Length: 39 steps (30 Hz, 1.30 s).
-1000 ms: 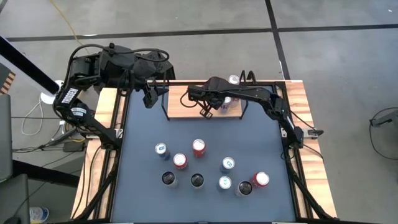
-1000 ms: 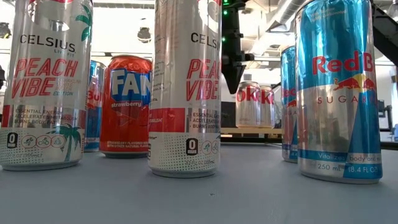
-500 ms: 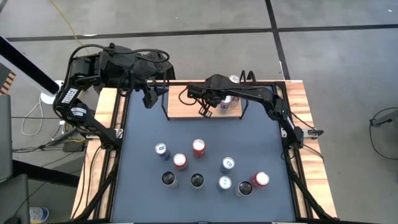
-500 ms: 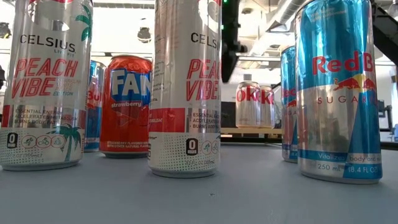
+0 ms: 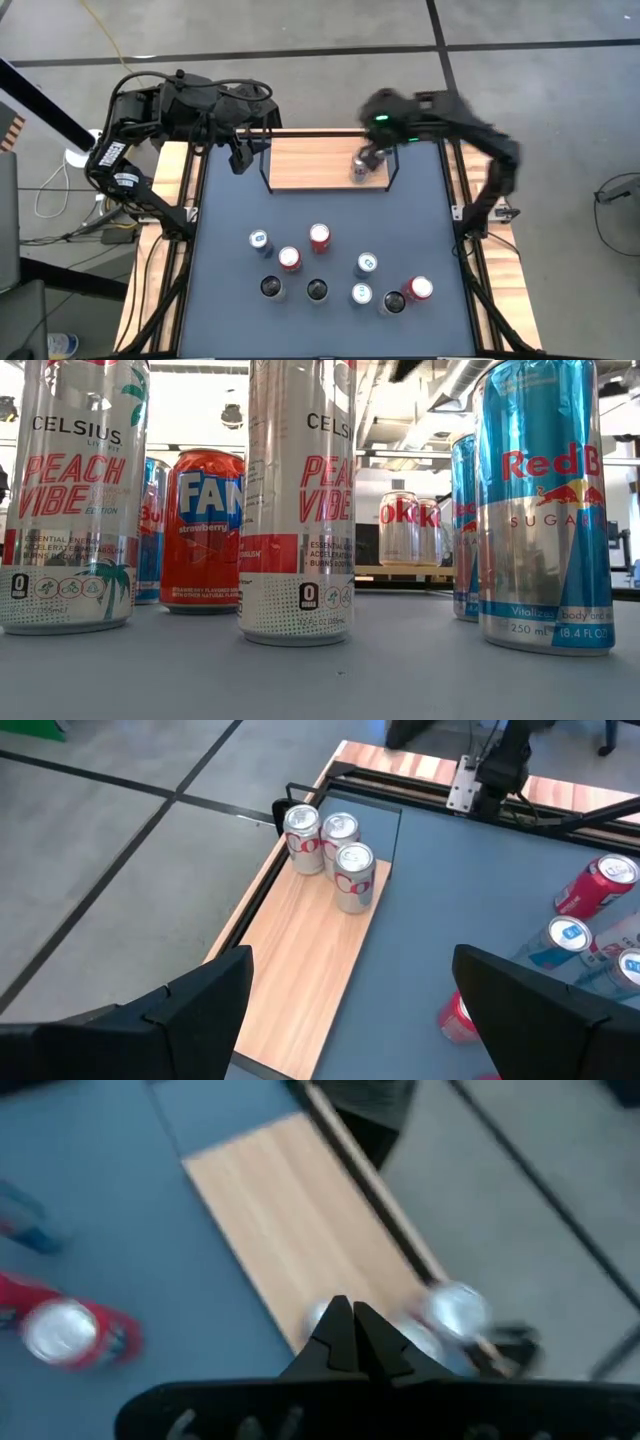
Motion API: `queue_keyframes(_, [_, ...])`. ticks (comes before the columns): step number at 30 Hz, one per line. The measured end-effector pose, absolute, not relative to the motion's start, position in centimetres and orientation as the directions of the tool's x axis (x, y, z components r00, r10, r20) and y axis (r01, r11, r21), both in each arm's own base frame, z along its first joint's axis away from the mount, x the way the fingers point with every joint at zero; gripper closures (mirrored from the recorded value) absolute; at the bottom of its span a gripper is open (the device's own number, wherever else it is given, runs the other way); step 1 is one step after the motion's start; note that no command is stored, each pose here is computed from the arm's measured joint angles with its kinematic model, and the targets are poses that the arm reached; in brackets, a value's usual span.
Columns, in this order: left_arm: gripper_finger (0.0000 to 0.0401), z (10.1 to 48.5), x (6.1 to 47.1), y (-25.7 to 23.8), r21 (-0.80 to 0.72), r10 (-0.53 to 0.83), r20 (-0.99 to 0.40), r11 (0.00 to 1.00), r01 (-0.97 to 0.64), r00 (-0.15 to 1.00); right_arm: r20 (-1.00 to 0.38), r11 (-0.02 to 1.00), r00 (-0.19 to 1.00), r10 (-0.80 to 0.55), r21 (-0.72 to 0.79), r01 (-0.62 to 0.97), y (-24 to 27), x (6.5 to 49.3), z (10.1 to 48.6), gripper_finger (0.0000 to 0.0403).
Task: Place canned beverage on shelf
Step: Put the silver soda can on the shelf aligned with the other silver soda cans
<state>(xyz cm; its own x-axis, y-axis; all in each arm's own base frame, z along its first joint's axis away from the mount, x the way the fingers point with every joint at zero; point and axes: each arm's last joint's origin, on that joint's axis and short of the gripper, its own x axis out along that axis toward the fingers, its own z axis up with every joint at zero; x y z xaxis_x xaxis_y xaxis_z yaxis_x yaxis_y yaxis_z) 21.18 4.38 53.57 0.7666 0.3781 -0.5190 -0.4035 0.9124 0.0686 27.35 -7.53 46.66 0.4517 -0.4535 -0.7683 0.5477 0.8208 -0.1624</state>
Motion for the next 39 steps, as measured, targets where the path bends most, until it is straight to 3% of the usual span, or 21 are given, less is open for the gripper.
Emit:
queue_keyframes(5, [0.0069,53.6,21.2,4.4,0.068,0.378,-0.519,0.912,-0.403,0.767,-0.812,0.817,0.444,-0.379,-0.068,0.573,-7.9,24.4,43.7,0.0403])
queue_keyframes(8, [0.0069,53.6,21.2,4.4,0.068,0.378,-0.519,0.912,-0.404,0.767,-0.804,0.857,0.507,-0.309,-0.005,0.515,-8.4,25.9,40.7,0.0403])
queue_keyframes(11, [0.0069,53.6,21.2,4.4,0.071,0.383,-0.518,0.91,-0.408,0.765,-0.789,0.878,0.526,-0.318,-0.035,0.478,-9.3,27.7,39.2,0.0403])
queue_keyframes(17, [0.0069,53.6,21.2,4.4,0.047,0.383,-0.518,0.905,-0.422,0.765,-0.887,0.91,0.371,-0.275,-0.116,0.397,-12.0,31.6,35.2,0.0403])
queue_keyframes(23, [0.0069,53.6,21.2,4.4,0.031,0.384,-0.518,0.902,-0.431,0.765,-0.899,0.931,0.348,-0.266,-0.146,0.334,-13.1,34.0,34.0,0.0403])
queue_keyframes(39, [0.0069,53.6,21.2,4.4,0.002,0.382,-0.519,0.895,-0.445,0.765,-0.966,0.927,0.166,-0.196,-0.128,0.352,-15.1,34.3,31.0,0.0403])
